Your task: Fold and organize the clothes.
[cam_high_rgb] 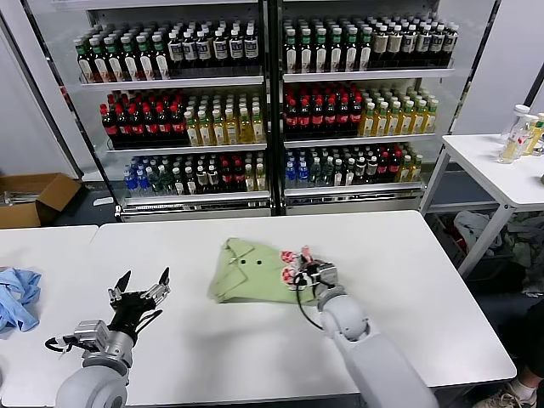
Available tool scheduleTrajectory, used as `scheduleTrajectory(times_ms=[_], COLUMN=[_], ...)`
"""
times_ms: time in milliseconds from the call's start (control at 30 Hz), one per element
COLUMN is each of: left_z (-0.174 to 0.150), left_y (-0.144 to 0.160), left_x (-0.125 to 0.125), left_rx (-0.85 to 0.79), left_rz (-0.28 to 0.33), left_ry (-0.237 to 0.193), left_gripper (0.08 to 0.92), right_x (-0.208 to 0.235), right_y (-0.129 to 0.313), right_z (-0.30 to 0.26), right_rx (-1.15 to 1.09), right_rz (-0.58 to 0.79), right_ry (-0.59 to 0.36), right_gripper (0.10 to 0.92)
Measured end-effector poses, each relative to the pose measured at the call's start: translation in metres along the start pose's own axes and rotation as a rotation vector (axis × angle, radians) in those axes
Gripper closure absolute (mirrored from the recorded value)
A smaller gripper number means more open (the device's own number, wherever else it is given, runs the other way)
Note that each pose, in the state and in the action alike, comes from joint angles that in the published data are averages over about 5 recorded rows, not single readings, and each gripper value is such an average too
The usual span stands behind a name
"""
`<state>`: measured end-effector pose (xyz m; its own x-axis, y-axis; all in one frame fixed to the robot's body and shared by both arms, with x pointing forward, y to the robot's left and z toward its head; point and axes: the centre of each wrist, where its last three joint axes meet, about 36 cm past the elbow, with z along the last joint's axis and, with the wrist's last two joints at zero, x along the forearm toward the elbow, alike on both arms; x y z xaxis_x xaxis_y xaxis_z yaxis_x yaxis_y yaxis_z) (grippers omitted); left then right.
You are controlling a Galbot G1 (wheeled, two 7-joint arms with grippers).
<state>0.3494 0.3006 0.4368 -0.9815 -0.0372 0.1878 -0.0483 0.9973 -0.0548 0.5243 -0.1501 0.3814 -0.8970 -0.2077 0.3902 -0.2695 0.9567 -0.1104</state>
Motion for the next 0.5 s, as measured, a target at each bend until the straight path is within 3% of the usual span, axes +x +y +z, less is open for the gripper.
scheduleTrajectory(times_ms=[500], left_z=[0.003], left_y=[-0.018], left_x=[0.008], left_rx=[-0.043], left_rz=[0.058], left_ry=[-0.02], left_gripper=[0.177], right_x=[0.041], right_y=[-0.056], right_z=[0.008], right_rx=[0.049], right_rz=[0.115], right_ry=[-0.199], right_gripper=[0.46])
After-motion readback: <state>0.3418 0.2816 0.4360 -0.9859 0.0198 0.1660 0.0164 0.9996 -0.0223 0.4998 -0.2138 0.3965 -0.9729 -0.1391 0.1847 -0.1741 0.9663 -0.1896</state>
